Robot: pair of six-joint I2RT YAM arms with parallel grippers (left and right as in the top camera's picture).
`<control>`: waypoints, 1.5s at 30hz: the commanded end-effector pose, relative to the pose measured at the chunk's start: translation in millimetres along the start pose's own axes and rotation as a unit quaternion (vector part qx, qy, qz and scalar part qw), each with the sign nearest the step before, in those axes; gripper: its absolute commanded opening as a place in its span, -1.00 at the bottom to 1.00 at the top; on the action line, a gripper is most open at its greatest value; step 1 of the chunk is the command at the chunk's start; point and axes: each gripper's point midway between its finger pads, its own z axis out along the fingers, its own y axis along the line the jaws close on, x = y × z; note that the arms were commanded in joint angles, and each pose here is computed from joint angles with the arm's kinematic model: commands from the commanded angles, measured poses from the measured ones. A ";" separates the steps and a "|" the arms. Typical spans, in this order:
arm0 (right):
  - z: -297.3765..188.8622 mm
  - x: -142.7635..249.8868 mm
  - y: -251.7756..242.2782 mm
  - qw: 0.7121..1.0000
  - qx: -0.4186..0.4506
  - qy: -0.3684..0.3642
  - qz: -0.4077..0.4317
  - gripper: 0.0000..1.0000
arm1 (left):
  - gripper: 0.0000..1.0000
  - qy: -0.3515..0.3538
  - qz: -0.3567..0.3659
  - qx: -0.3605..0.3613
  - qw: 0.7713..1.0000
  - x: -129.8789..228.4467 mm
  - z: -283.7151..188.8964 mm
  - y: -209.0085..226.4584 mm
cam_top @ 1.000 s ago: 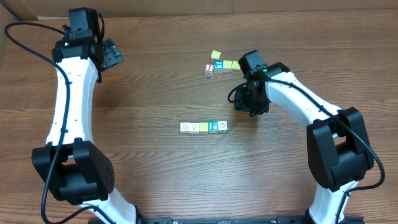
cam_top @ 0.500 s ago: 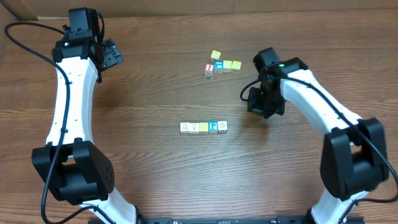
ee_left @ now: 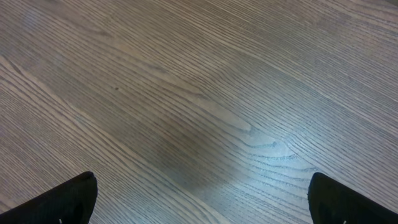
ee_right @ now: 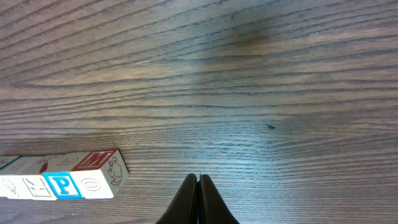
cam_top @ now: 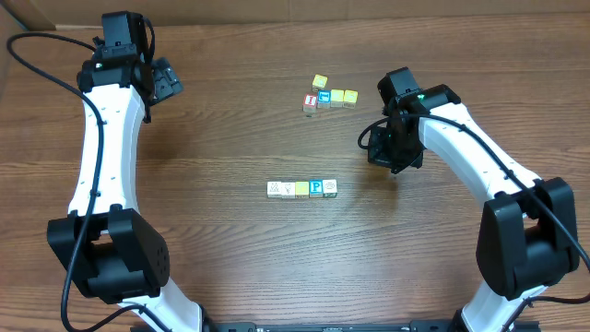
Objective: Flip 5 blocks
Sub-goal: 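Raise the right gripper to hover right of the block cluster, then swing the left gripper from its parked pose toward the table center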
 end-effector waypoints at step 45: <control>-13.0 -6.0 5.8 1.000 -0.013 -0.018 -0.005 -0.64 | -0.92 0.269 0.021 0.273 0.923 115.4 -66.4 -93.4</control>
